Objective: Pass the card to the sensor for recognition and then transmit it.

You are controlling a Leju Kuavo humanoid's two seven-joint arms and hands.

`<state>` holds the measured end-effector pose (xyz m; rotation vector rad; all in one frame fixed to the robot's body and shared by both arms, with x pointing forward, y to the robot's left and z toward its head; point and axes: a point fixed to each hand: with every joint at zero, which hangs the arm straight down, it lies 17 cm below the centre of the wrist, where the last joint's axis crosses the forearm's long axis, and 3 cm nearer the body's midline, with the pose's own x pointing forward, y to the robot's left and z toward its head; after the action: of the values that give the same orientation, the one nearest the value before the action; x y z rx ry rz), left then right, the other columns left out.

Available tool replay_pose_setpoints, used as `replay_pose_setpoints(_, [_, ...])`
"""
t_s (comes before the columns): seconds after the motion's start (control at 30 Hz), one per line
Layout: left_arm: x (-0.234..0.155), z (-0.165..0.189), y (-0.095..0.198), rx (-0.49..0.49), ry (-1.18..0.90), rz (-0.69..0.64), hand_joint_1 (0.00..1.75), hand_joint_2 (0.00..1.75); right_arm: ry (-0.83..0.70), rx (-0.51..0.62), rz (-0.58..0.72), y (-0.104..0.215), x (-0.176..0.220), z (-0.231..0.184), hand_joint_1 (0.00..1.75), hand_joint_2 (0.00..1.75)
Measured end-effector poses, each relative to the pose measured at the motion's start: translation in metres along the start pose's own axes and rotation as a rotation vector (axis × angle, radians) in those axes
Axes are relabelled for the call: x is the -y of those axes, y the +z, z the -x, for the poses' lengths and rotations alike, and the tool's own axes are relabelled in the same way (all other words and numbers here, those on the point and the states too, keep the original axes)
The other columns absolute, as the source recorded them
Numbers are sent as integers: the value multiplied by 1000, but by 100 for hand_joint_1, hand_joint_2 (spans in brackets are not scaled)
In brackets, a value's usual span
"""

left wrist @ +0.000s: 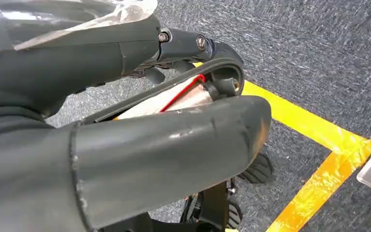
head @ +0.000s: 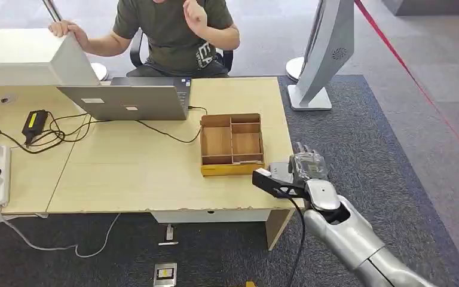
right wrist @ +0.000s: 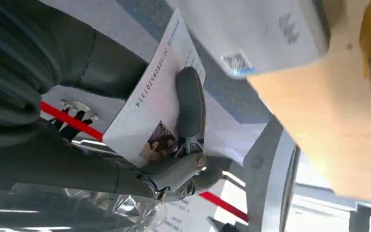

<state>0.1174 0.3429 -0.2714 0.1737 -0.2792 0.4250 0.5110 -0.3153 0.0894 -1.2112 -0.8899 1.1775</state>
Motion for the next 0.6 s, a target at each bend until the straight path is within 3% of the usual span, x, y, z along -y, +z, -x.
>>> replay_pose_setpoints(0.33, [1, -1, 0, 5, -2, 5, 0, 0, 2, 18, 110, -5, 54, -1, 175, 175])
replay_pose_setpoints(0.6, [-1, -2, 0, 8, 3, -5, 0, 0, 20, 18, 289, -20, 160, -2, 175, 175])
